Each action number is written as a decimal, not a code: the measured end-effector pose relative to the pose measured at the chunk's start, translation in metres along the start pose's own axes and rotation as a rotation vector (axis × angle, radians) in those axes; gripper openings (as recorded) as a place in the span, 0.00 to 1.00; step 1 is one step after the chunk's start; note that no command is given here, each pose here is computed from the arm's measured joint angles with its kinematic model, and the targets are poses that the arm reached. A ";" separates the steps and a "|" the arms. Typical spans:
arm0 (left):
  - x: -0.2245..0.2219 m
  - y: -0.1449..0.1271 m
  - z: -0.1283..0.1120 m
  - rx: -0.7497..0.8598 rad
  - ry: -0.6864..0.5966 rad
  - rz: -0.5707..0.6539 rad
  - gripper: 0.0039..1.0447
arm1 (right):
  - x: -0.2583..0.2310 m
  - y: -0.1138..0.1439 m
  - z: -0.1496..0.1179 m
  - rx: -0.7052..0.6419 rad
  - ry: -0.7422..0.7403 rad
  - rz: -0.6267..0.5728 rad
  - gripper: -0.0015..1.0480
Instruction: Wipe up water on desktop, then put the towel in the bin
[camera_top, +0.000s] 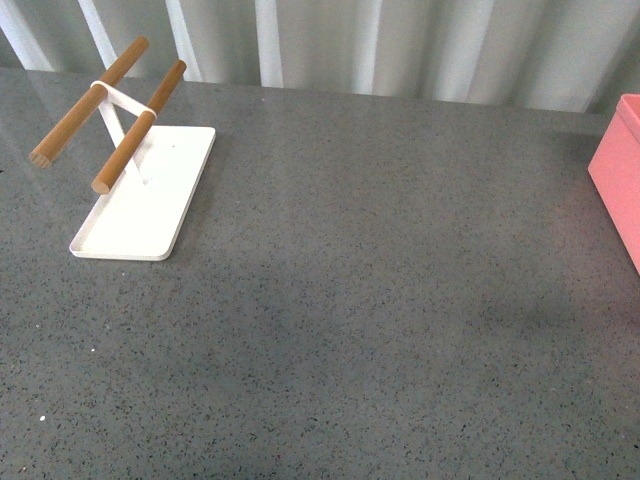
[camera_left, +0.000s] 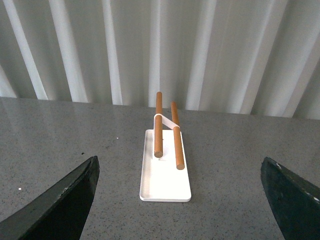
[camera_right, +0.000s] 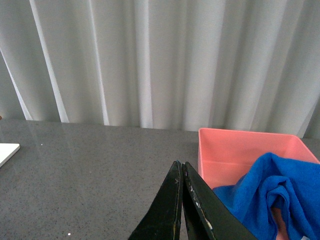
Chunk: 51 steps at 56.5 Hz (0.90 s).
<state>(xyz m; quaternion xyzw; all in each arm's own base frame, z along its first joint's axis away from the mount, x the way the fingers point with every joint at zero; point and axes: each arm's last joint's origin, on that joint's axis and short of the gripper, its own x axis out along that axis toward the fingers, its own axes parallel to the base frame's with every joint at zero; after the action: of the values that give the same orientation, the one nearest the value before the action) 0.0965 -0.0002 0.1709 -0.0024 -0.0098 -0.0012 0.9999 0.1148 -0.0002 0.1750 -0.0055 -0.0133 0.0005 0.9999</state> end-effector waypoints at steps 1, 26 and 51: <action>0.000 0.000 0.000 0.000 0.000 0.000 0.94 | 0.000 0.000 0.000 0.000 0.000 0.000 0.03; 0.000 0.000 0.000 0.000 0.000 0.000 0.94 | -0.013 0.000 -0.004 0.001 0.027 0.000 0.03; 0.000 0.000 0.000 0.000 -0.001 0.000 0.94 | -0.018 0.000 -0.003 0.001 0.006 -0.003 0.18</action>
<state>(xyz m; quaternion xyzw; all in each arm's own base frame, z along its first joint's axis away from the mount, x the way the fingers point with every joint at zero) 0.0964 -0.0002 0.1710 -0.0024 -0.0104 -0.0012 0.9999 0.0965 -0.0002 0.1714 -0.0051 -0.0104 -0.0008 0.9999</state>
